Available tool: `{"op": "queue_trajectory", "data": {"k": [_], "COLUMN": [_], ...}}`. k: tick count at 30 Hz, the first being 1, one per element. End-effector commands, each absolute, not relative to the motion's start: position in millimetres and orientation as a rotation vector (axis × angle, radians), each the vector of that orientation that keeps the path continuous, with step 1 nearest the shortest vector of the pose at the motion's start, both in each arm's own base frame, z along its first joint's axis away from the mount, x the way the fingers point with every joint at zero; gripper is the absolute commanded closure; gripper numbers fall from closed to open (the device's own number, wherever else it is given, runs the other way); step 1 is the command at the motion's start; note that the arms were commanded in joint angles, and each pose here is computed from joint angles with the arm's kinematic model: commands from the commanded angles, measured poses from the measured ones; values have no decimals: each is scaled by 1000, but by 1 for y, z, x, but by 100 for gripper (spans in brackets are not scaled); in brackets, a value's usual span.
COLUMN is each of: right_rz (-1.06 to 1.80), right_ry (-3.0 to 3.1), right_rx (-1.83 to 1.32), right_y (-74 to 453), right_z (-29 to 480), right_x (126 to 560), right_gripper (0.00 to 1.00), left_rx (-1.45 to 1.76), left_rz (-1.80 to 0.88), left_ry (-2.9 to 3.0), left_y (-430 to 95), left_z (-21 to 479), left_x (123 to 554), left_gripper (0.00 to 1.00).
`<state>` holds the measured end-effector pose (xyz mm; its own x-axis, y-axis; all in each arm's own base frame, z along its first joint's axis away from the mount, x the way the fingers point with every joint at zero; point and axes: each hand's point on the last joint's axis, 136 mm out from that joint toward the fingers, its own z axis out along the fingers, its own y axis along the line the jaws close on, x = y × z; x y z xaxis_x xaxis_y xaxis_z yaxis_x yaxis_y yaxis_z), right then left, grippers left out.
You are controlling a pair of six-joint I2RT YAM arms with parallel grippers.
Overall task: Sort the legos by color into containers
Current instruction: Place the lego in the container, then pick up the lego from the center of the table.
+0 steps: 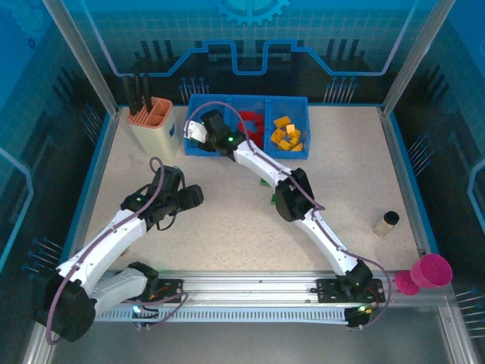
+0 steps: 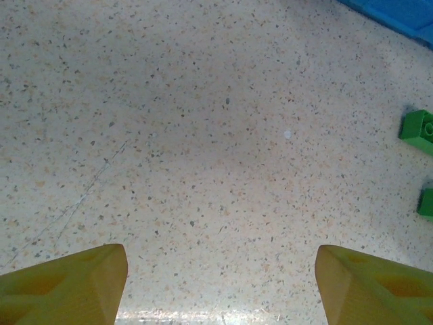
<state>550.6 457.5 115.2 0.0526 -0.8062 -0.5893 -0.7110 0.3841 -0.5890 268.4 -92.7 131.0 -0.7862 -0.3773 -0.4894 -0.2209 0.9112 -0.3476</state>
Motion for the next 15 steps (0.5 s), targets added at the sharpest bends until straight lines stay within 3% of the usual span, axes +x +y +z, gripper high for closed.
{"op": "queue_trajectory", "data": {"k": [1,5,9,15], "right_rz": [-77,-16,-5,61], "right_ry": [1586,1548,1574,1827], "right_rx": [-1235,-1188,-1141,-872], "right_y": [457,437,392,272], "right_z": [208,272,319,351], "right_x": [549,534,507,468], "right_gripper": [39,38,36,23], "left_rx": [-398,-287,-57,355], "left_rz": [-372,-443,-514,-517], "left_ry": [2430,2431,2497,2527], "left_y": [-92,-113,-156,-241], "left_z": [163,176,173,157], "left_x": [280,300,317,328], "left_gripper": [25,23,15,14]}}
